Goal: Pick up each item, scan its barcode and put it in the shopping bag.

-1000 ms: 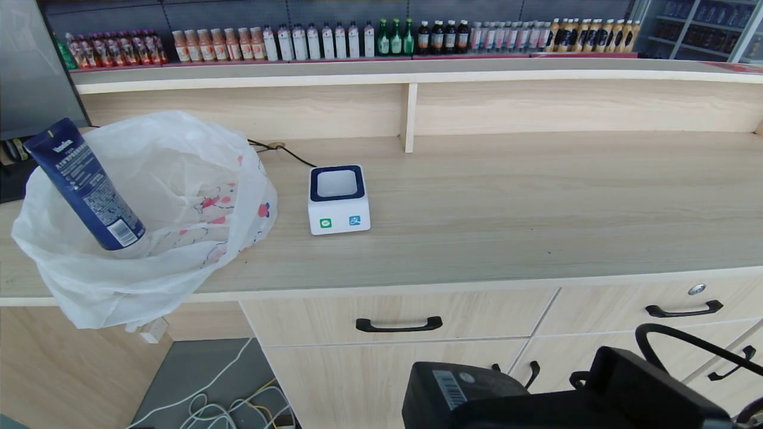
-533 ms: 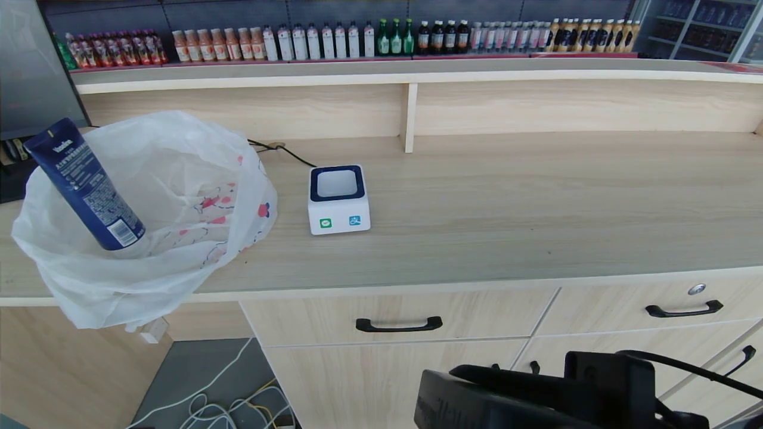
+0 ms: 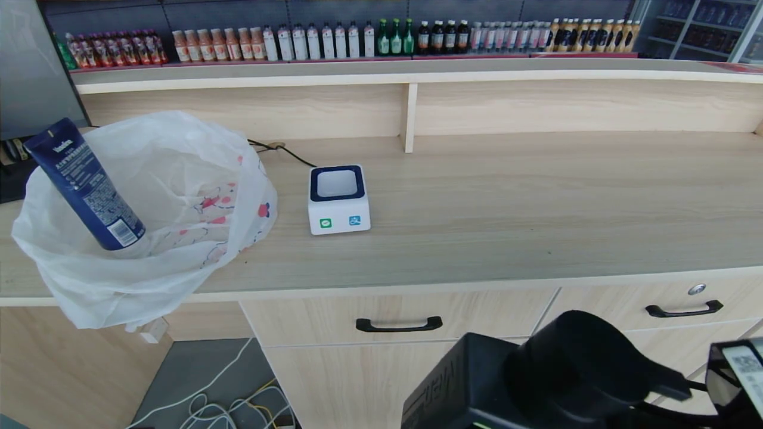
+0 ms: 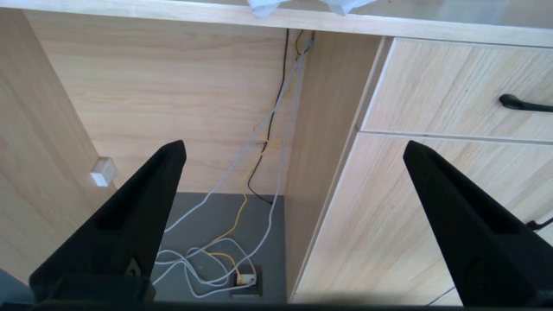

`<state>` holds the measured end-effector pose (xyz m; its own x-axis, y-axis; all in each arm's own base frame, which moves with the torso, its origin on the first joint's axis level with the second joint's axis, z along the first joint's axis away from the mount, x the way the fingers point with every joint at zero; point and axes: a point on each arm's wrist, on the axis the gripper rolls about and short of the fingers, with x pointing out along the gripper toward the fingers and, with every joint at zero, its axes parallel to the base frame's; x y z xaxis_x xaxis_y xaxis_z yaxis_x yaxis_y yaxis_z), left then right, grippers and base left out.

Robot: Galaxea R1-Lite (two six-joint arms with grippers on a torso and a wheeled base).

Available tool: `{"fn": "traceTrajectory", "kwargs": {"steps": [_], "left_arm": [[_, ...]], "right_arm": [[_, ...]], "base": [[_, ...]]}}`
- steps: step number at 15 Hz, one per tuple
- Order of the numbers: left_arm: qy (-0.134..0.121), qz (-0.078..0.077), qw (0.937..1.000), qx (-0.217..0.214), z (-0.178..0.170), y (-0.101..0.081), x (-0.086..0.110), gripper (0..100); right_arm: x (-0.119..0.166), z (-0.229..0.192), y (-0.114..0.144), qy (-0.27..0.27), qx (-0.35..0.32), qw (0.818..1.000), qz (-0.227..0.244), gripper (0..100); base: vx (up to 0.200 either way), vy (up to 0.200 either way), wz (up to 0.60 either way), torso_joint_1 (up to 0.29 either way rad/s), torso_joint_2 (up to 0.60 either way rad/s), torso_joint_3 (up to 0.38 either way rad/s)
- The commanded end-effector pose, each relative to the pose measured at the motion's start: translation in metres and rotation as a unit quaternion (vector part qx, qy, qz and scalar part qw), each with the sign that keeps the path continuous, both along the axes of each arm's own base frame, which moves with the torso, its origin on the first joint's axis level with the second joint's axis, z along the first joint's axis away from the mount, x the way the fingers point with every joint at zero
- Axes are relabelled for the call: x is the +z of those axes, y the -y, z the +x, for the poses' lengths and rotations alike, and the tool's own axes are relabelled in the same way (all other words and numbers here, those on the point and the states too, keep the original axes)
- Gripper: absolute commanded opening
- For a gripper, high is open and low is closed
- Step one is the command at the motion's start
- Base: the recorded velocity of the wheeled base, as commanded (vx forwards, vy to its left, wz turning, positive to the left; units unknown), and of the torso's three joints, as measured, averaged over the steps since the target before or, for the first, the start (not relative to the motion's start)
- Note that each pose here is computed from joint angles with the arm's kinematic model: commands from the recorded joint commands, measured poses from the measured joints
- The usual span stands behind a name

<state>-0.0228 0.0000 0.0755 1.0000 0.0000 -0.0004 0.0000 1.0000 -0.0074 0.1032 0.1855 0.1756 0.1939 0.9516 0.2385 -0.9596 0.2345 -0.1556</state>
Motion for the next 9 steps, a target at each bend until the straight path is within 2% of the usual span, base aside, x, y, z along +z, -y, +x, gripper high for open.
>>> {"fn": "traceTrajectory", "kwargs": {"steps": [1,4,6,7,8,9], "left_arm": [[0.0,0.0,1.0,0.0,0.0,0.0,0.0,100],[0.0,0.0,1.0,-0.001,0.0,0.0,0.0,100],[0.0,0.0,1.0,0.0,0.0,0.0,0.0,100],[0.0,0.0,1.0,0.0,0.0,0.0,0.0,100],[0.0,0.0,1.0,0.0,0.0,0.0,0.0,100],[0.0,0.0,1.0,0.0,0.0,0.0,0.0,100]], "right_arm": [[0.002,0.002,-0.011,-0.006,0.013,1.0,0.006,0],[0.002,0.0,-0.014,-0.007,0.024,1.0,0.005,0],[0.007,-0.001,-0.016,0.016,0.06,0.998,0.009,0],[0.009,0.001,-0.015,0.03,0.052,0.998,0.01,0],[0.003,0.016,-0.004,0.046,-0.013,0.999,-0.005,0],[0.0,0.023,0.003,0.043,-0.048,0.998,-0.01,0]], "base": [[0.0,0.0,0.0,0.0,0.0,0.0],[0.0,0.0,0.0,0.0,0.0,0.0],[0.0,0.0,0.0,0.0,0.0,0.0],[0.0,0.0,0.0,0.0,0.0,0.0],[0.0,0.0,0.0,0.0,0.0,0.0],[0.0,0.0,0.0,0.0,0.0,0.0]]}}
